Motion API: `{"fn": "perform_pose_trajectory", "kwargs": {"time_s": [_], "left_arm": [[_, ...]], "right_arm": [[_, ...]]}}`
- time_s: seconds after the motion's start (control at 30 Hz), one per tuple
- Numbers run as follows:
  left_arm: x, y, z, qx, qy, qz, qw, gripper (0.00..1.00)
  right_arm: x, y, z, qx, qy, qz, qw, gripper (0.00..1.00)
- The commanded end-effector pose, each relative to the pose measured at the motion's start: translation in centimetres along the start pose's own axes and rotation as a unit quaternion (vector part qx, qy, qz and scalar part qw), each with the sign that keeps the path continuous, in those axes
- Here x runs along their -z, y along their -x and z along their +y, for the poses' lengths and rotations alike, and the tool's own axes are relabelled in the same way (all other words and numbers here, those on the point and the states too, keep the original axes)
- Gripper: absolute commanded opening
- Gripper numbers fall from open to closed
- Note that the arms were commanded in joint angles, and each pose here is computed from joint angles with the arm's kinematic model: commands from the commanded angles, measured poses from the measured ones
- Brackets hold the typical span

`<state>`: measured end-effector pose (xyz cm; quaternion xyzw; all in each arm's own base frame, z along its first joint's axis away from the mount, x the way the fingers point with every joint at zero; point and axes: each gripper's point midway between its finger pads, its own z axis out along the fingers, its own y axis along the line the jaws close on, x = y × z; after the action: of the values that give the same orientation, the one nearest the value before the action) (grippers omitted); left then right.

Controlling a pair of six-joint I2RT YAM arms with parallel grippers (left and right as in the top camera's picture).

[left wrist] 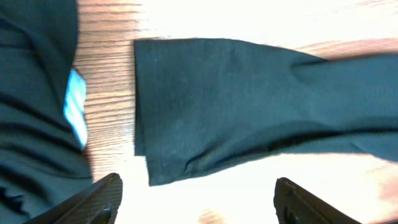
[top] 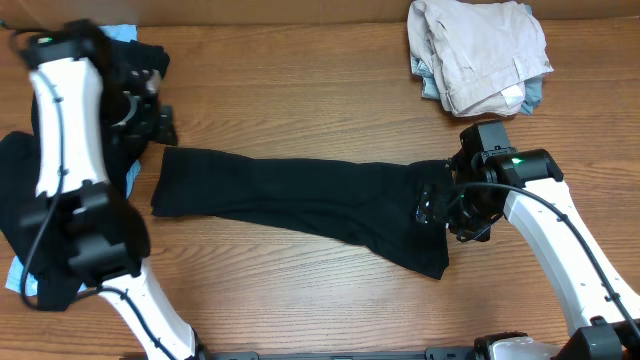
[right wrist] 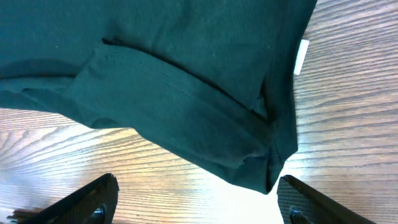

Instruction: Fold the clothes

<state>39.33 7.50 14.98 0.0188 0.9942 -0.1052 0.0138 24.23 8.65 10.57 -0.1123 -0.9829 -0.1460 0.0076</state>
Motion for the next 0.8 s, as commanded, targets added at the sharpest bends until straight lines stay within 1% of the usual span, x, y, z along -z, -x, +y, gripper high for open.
{"fn": "perform_pose_trajectory", "kwargs": {"time_s": [0.0, 0.1, 0.27, 0.37, 0.4, 0.43, 0.57, 0.77], "left_arm": [[0.9, -0.1, -0.9, -0.067, -0.065, -0.036, 0.995, 0.77], [-1.3, -1.1, 0.0, -0.059, -0.092, -0.024, 0.994, 0.77], [-5.9, -2.1, 1.6, -0.042, -0.099, -0.013, 0.994, 0.77], [-8.2, -2.3, 2.5, -0.037, -0.081, -0.012, 0.996, 0.79], [-8.9, -2.4, 2.7, -0.034, -0.073, -0.010, 0.997, 0.83], [-9.8, -2.5, 3.1, -0.030, -0.063, -0.007, 0.998, 0.84], [-12.2, -2.9, 4.1, -0.026, -0.036, -0.006, 0.999, 0.85], [-14.7, -3.4, 5.1, -0.013, -0.019, -0.017, 1.000, 0.85]], "right_arm": [[1.1, 0.7, 1.0, 0.014, 0.016, -0.018, 1.000, 0.86], [1.1, 0.6, 1.1, 0.015, 0.017, -0.016, 1.000, 0.86], [1.0, 0.5, 1.1, 0.026, 0.018, -0.013, 0.999, 0.86], [1.1, 0.5, 1.1, 0.026, 0.019, -0.014, 0.999, 0.86], [1.1, 0.5, 1.1, 0.026, 0.019, -0.014, 0.999, 0.86], [1.1, 0.5, 1.1, 0.025, 0.019, -0.014, 0.999, 0.86], [1.1, 0.5, 1.1, 0.026, 0.018, -0.014, 0.999, 0.87], [1.1, 0.6, 1.1, 0.026, 0.019, -0.015, 0.999, 0.87]]}}
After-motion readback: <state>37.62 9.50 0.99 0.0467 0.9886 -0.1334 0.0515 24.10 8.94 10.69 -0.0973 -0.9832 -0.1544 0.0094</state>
